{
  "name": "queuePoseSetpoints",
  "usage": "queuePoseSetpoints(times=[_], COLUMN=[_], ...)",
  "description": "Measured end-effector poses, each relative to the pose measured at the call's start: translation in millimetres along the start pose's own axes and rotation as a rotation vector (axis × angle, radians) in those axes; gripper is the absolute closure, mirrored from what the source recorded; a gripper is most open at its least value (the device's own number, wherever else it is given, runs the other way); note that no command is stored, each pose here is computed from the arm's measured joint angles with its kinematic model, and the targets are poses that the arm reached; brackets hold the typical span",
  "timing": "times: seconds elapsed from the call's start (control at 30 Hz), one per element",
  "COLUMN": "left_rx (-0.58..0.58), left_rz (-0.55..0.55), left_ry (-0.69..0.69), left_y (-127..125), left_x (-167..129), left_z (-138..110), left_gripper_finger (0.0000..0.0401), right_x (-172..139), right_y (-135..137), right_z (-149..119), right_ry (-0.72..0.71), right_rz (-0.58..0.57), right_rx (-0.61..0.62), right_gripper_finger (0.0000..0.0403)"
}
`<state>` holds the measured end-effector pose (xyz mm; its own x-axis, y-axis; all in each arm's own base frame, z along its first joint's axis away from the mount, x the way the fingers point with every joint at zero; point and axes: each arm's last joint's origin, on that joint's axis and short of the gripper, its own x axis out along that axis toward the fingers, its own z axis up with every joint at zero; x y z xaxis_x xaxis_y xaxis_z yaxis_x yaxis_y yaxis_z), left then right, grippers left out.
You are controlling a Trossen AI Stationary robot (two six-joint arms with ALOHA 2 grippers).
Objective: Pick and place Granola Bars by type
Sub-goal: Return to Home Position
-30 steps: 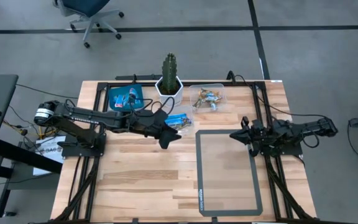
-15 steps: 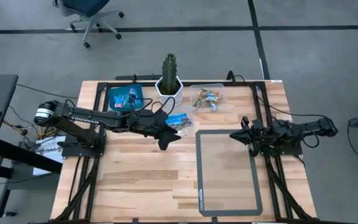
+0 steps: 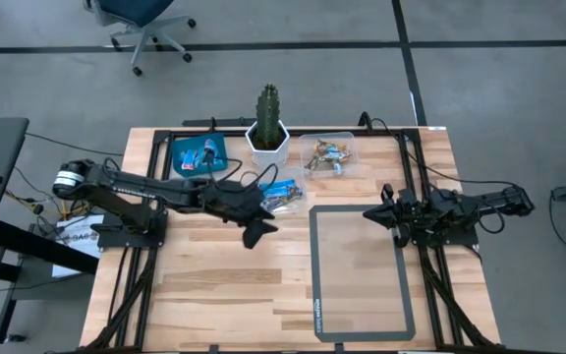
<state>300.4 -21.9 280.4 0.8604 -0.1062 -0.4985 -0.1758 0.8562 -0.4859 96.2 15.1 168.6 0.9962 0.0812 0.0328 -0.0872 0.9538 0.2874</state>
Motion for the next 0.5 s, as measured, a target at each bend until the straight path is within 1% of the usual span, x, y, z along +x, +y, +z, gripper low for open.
queuePoseSetpoints(times=[0.07,0.13,0.3,0.4,0.5], left_rx=[0.022,0.037,0.056,0.072,0.113], left_rz=[-0.011,-0.064,-0.154,-0.178,-0.192], left_ry=[0.013,-0.002,-0.013,-0.011,-0.014], left_y=[5,11,37,53,66], left_x=[-2,-3,-13,-24,-36], left_z=[-14,-30,-85,-117,-139], left_gripper_finger=[0.0195,0.0195,0.0195,0.0195,0.0195], right_x=[0,0,0,0,0], right_y=[0,0,0,0,0], right_z=[0,0,0,0,0], right_ry=[0.000,0.000,0.000,0.001,0.001], right_rz=[0.000,0.001,0.001,0.001,0.001], right_rx=[0.000,0.000,0.000,0.000,0.000], right_gripper_finger=[0.0403,0.0403,0.0403,0.0403,0.0403])
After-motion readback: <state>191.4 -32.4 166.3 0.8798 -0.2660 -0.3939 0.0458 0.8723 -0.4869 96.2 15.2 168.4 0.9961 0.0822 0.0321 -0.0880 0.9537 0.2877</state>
